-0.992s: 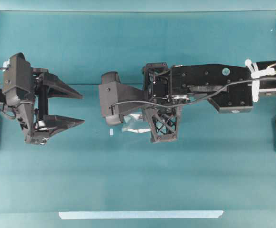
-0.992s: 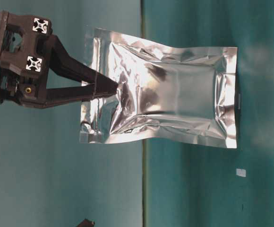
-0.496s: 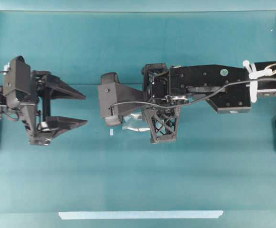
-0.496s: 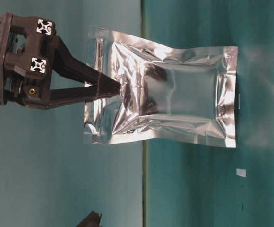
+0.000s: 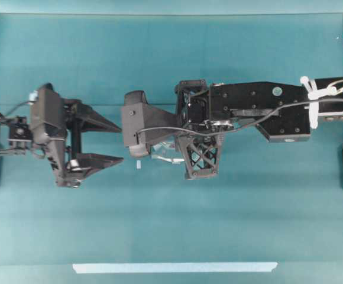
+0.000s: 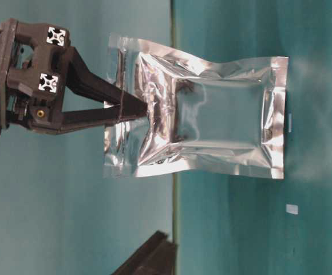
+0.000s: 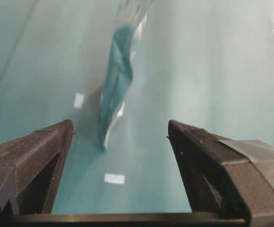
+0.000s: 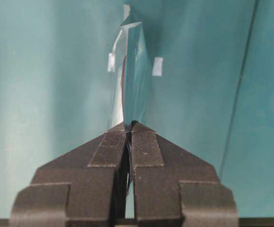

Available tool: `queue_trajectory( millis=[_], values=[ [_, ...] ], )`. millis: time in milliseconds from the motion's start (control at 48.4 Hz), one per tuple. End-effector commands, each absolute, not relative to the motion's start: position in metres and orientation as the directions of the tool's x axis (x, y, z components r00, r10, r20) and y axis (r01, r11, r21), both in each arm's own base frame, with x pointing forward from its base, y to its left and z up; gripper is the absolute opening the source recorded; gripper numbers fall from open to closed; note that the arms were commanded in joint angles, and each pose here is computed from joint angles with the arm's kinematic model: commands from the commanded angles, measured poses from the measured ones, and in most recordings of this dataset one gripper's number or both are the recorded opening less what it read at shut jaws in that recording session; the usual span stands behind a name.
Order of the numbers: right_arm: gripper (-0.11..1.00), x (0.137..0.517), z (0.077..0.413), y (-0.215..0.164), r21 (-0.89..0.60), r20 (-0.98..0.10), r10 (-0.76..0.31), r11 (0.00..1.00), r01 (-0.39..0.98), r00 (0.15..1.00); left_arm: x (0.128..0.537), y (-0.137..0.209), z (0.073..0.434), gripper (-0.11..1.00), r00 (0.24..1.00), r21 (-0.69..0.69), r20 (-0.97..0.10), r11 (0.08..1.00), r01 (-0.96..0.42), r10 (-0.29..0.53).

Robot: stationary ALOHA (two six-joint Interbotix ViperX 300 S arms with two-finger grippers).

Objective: Hand over the silver zip bag and make it stand upright.
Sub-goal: 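Move the open left gripper to the bag's lower edge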

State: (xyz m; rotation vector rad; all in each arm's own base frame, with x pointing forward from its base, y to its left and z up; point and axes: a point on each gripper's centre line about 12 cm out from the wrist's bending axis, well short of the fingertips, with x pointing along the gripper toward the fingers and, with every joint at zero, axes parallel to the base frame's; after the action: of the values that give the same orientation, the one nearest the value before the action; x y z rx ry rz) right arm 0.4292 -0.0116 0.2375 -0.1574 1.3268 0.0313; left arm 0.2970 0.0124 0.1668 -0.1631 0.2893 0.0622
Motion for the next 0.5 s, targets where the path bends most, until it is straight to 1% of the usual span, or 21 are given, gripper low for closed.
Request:
queue_trajectory(
  millis=[0, 186, 351, 475],
  values=[
    [0.01, 0.431, 0.245, -0.008, -0.097, -0.962, -0.065, 0.989, -0.109, 0.266, 0.307, 0.011, 0.168, 0.88, 0.966, -0.155, -0.255, 0.985, -0.074, 0.032],
    [0.01, 0.43, 0.244, -0.008, -0.096, -0.963, -0.065, 0.989, -0.109, 0.263, 0.328, 0.006, 0.163, 0.89, 0.971, -0.158, -0.237, 0.986, -0.053, 0.014],
    [0.01, 0.43, 0.244, -0.007, -0.095, -0.963, -0.063, 0.989, -0.111, 0.261, 0.35, -0.003, 0.143, 0.89, 0.96, -0.158, -0.281, 0.987, -0.035, -0.011],
    [0.01, 0.43, 0.244, -0.007, -0.095, -0.963, -0.063, 0.989, -0.112, 0.261, 0.36, 0.0, 0.127, 0.89, 0.949, -0.168, -0.315, 0.984, -0.053, -0.002]
  ],
)
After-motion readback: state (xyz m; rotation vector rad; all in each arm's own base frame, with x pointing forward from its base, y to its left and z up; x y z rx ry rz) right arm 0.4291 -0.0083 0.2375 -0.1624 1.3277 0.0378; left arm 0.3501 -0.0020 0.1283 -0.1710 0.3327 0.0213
